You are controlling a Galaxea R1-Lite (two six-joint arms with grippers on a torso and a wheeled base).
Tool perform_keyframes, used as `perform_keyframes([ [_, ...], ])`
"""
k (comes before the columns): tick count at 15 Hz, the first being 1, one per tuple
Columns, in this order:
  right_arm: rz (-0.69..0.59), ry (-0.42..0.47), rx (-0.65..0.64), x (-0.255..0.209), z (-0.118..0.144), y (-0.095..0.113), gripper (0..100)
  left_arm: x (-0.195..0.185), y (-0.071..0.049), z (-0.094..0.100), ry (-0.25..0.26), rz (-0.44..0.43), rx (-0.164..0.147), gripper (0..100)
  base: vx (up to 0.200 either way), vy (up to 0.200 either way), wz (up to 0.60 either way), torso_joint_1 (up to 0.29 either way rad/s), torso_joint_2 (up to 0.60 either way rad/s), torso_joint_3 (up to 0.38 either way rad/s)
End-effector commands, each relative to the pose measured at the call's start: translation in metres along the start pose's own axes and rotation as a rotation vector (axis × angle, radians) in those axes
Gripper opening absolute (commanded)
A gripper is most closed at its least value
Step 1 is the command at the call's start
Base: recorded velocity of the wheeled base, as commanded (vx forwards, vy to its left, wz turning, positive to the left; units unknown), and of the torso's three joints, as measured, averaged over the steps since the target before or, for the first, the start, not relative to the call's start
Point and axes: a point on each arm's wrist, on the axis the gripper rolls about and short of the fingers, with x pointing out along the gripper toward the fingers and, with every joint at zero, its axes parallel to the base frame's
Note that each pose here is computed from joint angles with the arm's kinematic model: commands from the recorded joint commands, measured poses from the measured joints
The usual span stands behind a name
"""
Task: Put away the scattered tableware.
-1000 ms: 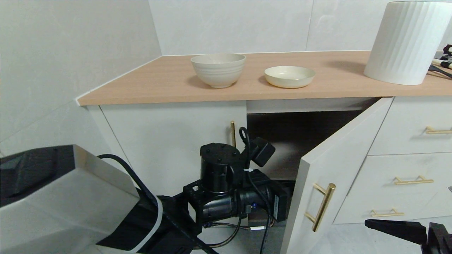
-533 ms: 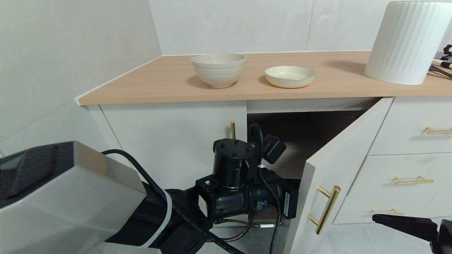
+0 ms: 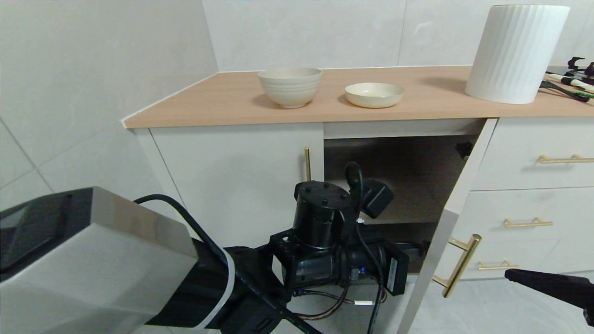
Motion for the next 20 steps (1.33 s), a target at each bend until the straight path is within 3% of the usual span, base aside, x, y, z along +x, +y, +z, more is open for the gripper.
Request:
perform_keyframes([
  [1, 0.003, -0.015, -0.006, -0.002, 0.002, 0.001, 100, 0.008, 0.005, -0.006, 0.012, 0.006, -0.006, 0, 0.0, 0.0, 0.0, 0.0, 0.0, 0.0],
  [9, 0.006, -0.057, -0.019, -0.006, 0.01, 0.004, 100, 0.018, 0.006, 0.001, 0.023, 0.008, -0.01, 0, 0.0, 0.0, 0.0, 0.0, 0.0, 0.0],
  [12, 0.0, -0.138, -0.041, -0.013, 0.025, 0.009, 100, 0.028, -0.007, 0.003, 0.036, -0.022, -0.003, 0, 0.0, 0.0, 0.0, 0.0, 0.0, 0.0],
  [14, -0.001, -0.266, -0.071, -0.029, 0.048, 0.019, 100, 0.041, -0.035, 0.009, 0.061, -0.082, 0.012, 0, 0.0, 0.0, 0.0, 0.0, 0.0, 0.0],
  [16, -0.033, -0.316, -0.083, -0.034, 0.058, 0.02, 100, 0.049, -0.068, 0.007, 0.088, -0.145, 0.028, 0, 0.0, 0.0, 0.0, 0.0, 0.0, 0.0],
  [17, -0.041, -0.322, -0.085, -0.035, 0.059, 0.019, 100, 0.05, -0.078, 0.004, 0.091, -0.155, 0.035, 0, 0.0, 0.0, 0.0, 0.0, 0.0, 0.0],
  [18, -0.046, -0.328, -0.087, -0.036, 0.061, 0.019, 100, 0.05, -0.084, 0.0, 0.093, -0.131, 0.038, 0, 0.0, 0.0, 0.0, 0.0, 0.0, 0.0],
  [20, -0.049, -0.328, -0.086, -0.035, 0.061, 0.019, 100, 0.049, -0.082, -0.002, 0.082, -0.085, 0.037, 0, 0.0, 0.0, 0.0, 0.0, 0.0, 0.0],
])
